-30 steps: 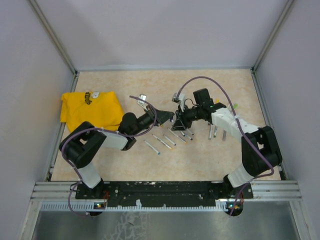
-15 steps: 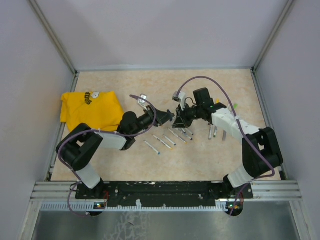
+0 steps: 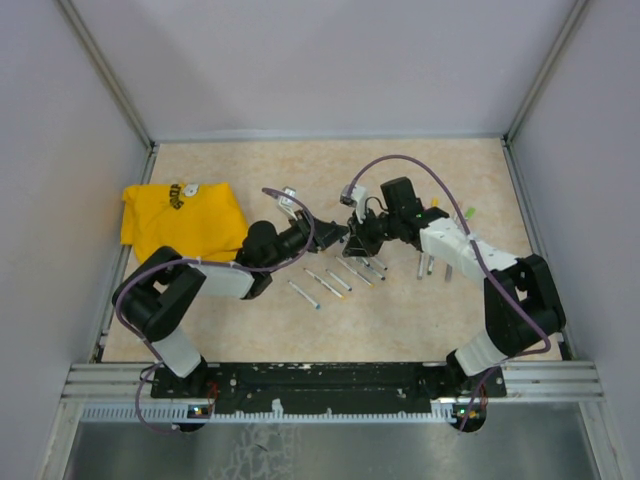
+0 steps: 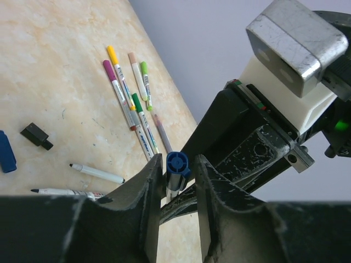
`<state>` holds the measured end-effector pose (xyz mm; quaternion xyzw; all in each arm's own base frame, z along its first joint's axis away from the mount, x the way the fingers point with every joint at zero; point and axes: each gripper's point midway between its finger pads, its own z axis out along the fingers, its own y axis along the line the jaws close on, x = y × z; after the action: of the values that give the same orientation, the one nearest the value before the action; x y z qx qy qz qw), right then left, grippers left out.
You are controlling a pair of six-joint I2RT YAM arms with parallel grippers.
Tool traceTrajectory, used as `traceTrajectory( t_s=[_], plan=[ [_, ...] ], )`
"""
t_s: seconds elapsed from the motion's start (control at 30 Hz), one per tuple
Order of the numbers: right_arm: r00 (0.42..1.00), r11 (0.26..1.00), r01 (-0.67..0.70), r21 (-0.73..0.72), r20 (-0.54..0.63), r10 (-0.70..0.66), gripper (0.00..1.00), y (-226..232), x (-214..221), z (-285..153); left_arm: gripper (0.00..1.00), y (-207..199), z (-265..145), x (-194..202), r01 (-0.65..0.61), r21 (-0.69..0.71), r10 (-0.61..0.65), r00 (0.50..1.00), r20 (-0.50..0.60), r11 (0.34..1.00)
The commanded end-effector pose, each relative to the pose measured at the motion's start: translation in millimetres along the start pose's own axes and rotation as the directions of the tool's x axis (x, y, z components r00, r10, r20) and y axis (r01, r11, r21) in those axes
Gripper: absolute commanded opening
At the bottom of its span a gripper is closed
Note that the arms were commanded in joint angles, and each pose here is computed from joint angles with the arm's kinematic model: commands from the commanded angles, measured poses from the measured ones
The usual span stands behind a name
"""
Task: Open the pen caps
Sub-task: Open the pen cap from the pen.
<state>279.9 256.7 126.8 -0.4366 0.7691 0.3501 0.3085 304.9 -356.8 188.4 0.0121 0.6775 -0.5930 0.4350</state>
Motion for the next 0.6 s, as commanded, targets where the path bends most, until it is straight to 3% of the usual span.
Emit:
traceTrajectory(
  t_s=[0.0, 0.13, 0.23, 0.37, 0.57],
  plan=[
    [0.996, 0.997, 0.071, 0.02, 0.044, -0.072, 0.0, 2.7, -16.4, -5.7, 0.33, -3.5, 4.8, -11.5, -0.035, -0.007, 0.035, 0.999, 0.032, 0.999],
    [0.996, 0.996, 0.081, 0.02, 0.037, -0.082, 0.0, 3.7, -15.4, -4.6, 0.2, 0.6, 4.3, -14.4, -0.047, -0.025, 0.047, 0.998, 0.039, 0.999],
    [0.996, 0.996, 0.085, 0.016, 0.032, -0.086, 0.0, 4.5, -13.9, -3.9, 0.01, 4.3, 2.7, -20.6, -0.066, -0.041, 0.068, 0.996, 0.053, 0.997],
    [0.995, 0.996, 0.092, 0.014, 0.026, -0.093, 0.0, 4.6, -10.1, -2.0, 0.0, 12.7, -3.9, -44.4, -0.09, -0.088, 0.101, 0.987, 0.123, 0.992],
    [0.997, 0.996, 0.083, -0.019, 0.008, -0.082, 0.0, 9.5, -4.2, 5.1, 0.0, 37.2, -11.1, -117.2, -0.125, -0.206, 0.178, 0.948, 0.263, 0.971]
  ],
)
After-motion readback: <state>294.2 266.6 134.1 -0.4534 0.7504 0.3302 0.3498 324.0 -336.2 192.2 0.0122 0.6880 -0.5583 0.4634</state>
